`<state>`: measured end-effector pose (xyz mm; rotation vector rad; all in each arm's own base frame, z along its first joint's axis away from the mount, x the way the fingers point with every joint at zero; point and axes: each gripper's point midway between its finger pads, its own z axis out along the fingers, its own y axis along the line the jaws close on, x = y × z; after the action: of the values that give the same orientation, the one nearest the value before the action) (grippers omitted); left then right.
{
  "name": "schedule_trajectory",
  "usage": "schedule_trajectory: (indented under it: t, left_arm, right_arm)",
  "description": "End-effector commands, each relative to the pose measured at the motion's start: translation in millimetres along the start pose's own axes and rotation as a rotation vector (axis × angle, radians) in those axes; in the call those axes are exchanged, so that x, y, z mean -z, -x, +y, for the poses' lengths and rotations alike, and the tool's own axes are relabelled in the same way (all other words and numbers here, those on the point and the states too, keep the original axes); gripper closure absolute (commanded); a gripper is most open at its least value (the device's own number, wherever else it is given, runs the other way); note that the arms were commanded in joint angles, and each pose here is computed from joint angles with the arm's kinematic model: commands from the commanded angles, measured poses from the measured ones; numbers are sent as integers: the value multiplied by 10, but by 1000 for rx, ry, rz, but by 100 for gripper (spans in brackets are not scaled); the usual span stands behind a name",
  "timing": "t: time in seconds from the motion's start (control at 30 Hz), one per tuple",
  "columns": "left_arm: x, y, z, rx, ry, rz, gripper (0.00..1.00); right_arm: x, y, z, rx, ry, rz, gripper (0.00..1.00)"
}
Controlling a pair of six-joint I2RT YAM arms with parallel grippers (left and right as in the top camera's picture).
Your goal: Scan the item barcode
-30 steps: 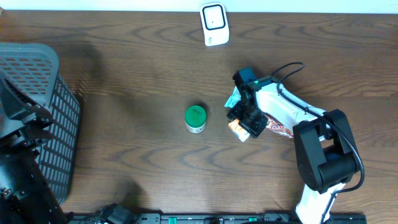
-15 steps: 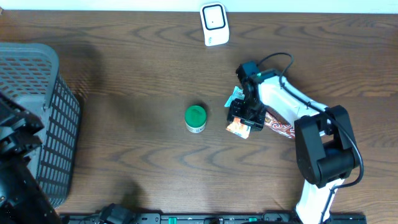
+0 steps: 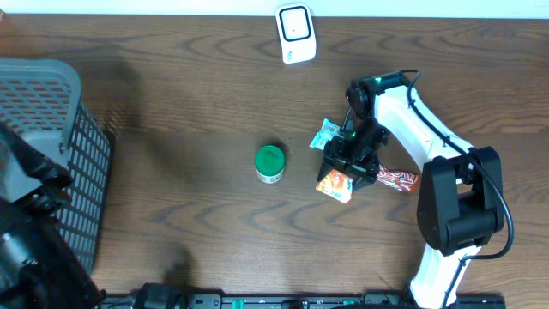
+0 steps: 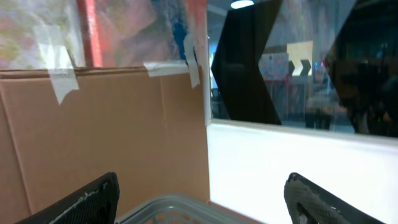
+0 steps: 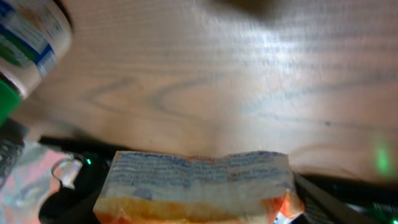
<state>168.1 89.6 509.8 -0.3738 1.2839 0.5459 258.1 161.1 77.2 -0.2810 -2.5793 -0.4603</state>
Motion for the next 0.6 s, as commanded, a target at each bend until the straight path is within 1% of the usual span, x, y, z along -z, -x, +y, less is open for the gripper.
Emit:
schedule_trajectory:
  t: [0.0, 0.07, 0.17, 0.3, 0.37, 0.4, 0.43, 0.47, 0.5, 0.53, 0.57]
  left_arm:
    - [21, -105, -87, -24, -57, -13, 15]
    - [25, -162, -94, -39, -63, -13, 15]
    - [31, -206, -104, -56, -76, -18, 15]
    - [28, -209, -114, -41, -84, -20, 15]
    - [28, -216, -115, -38, -84, -18, 15]
    - [28, -217, -115, -38, -84, -17, 15]
    - [28, -216, -115, -37, -84, -18, 15]
    - [28, -216, -115, -38, -84, -18, 15]
    - [28, -217, -115, -37, -84, -17, 15]
    - [28, -217, -115, -37, -84, -17, 15]
    - [28, -217, -115, -37, -84, -17, 15]
  right_arm:
    - [37, -95, 69, 53, 39, 42, 29]
    - [44, -195, 105, 89, 68, 84, 29]
    - [60, -325, 123, 74, 88, 138, 29]
    - [85, -398, 240, 61, 159, 174, 30]
    - [86, -374, 280, 71, 179, 165, 30]
    - [72, -321, 248, 84, 157, 141, 25]
    - [54, -242, 190, 89, 118, 106, 18]
    - [37, -136, 108, 82, 62, 59, 8]
    - [31, -48, 42, 71, 17, 21, 3]
    - [31, 49, -30, 52, -31, -24, 1]
    - [35, 114, -76, 32, -63, -55, 1]
